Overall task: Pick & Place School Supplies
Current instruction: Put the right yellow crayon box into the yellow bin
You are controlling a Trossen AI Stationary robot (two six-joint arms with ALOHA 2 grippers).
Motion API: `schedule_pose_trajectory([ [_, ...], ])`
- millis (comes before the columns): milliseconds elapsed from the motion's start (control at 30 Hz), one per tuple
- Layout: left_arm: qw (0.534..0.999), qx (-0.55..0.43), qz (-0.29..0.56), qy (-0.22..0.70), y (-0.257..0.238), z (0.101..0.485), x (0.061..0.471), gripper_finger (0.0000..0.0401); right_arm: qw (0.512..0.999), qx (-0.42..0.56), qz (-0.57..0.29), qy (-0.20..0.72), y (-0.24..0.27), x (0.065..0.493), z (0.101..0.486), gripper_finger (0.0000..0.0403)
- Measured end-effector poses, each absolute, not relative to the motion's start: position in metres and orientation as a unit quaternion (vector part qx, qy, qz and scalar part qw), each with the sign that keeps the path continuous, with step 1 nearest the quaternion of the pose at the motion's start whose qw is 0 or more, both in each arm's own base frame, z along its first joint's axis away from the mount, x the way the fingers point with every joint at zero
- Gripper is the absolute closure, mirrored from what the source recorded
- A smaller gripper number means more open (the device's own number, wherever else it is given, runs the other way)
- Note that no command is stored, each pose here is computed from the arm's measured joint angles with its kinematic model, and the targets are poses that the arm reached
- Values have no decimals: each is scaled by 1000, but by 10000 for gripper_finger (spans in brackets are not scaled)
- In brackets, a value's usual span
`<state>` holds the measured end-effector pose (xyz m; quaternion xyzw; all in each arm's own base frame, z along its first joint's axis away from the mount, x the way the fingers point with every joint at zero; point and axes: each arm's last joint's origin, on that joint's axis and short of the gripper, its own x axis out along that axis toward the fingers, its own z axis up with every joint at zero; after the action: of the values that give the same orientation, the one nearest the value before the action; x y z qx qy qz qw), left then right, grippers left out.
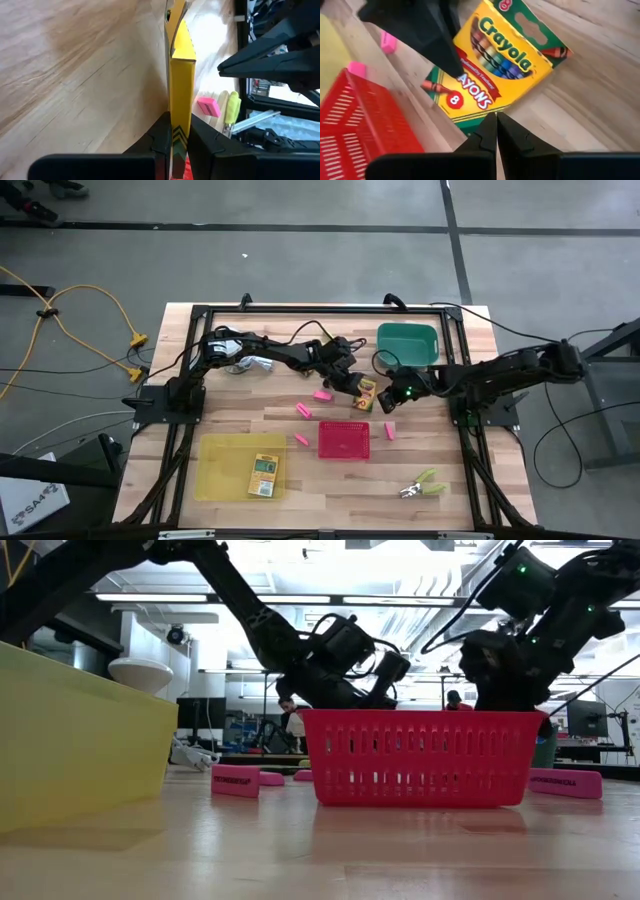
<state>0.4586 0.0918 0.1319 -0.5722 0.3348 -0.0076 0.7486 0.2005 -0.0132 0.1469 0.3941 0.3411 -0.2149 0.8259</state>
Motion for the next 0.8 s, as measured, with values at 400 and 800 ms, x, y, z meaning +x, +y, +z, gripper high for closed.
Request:
schedule_pose_trajectory([
  [400,782,-532,-59,320,96,166,451,366,820,397,-210,356,-12,197,147,401],
  [800,802,-464,-61,371,89,213,420,366,815,394,-215,366,-12,195,145,401],
])
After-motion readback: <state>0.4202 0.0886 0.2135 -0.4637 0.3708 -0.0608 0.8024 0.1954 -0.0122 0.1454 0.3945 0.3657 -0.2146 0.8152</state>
